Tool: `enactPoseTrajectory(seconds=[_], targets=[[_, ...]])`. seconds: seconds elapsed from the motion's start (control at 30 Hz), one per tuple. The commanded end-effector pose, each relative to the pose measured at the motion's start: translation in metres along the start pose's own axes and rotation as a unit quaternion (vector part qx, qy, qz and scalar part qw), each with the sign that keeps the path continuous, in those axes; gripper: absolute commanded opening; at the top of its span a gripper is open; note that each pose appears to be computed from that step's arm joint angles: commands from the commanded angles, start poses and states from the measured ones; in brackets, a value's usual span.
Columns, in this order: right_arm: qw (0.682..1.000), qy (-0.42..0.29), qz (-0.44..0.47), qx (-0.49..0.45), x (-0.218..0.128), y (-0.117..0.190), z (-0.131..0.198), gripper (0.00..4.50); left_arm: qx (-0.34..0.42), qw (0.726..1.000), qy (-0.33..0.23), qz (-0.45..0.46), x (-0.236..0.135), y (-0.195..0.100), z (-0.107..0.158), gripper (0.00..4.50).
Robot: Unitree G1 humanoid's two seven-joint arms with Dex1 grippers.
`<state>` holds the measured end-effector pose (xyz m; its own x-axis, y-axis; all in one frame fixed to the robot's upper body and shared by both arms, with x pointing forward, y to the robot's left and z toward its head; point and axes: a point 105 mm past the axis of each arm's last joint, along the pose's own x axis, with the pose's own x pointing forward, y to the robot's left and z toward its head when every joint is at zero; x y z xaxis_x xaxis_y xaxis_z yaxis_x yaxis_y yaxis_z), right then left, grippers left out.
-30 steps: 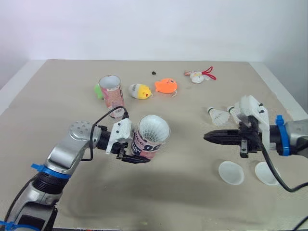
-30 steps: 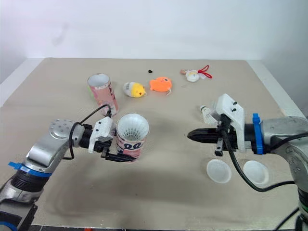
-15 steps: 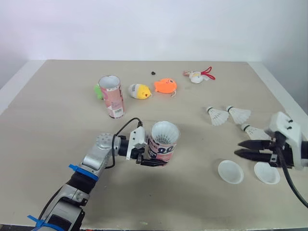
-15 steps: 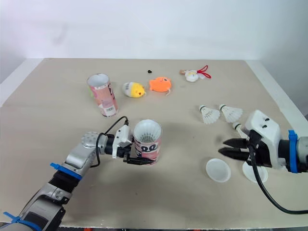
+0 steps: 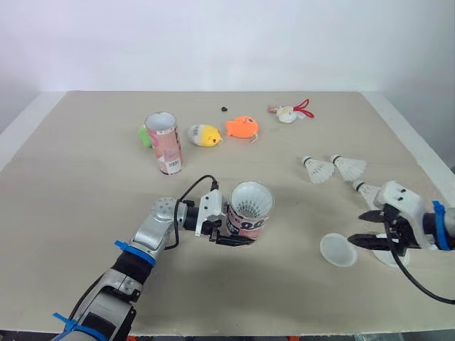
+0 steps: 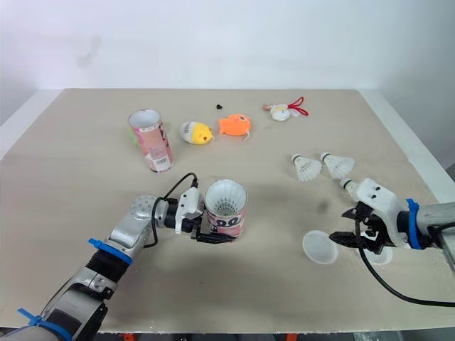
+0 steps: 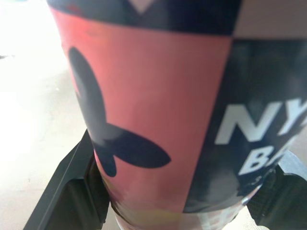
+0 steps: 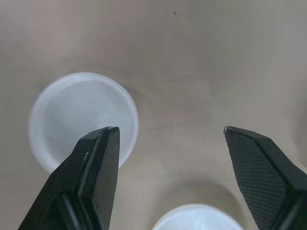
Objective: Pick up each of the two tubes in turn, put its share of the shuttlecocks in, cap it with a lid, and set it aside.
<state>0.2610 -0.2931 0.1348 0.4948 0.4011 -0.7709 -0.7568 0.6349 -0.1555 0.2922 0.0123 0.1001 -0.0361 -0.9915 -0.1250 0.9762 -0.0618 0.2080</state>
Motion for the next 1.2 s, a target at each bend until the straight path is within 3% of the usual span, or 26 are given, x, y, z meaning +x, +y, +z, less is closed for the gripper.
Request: enactPoseTrajectory(seconds=[0.03,0.37,0.53,0.7,0.83,1.0,1.2], targets=[[1.000,0.020,0.011,-0.015,-0.001,0.000,0.001,3.74,0.014,0.999,-0.001,0.032,-0.003,0.004,-0.003,3.18],[0.999,0.028,0.022,-0.022,0.011,0.001,0.011,3.74,0.009,0.999,-0.002,0.049,-0.005,0.004,-0.005,3.18],[0.998,0.051,0.025,-0.030,0.017,0.004,0.007,3.74,-0.038,0.999,0.031,0.018,-0.005,-0.007,-0.019,3.18],[0.996,0.069,0.034,-0.049,0.019,0.008,0.004,3.74,-0.066,0.997,0.025,0.018,-0.008,-0.009,-0.018,3.18],[0.994,0.079,0.032,-0.064,0.020,0.007,0.002,2.49,-0.067,0.997,0.035,0.022,-0.012,-0.007,-0.020,3.18],[0.992,0.086,0.032,-0.083,0.020,0.006,0.000,0.13,-0.068,0.997,0.038,0.021,-0.013,-0.005,-0.019,3.18],[0.992,0.072,0.038,-0.093,0.020,0.006,0.008,0.05,-0.066,0.996,0.050,0.021,-0.014,-0.005,-0.022,3.18]])
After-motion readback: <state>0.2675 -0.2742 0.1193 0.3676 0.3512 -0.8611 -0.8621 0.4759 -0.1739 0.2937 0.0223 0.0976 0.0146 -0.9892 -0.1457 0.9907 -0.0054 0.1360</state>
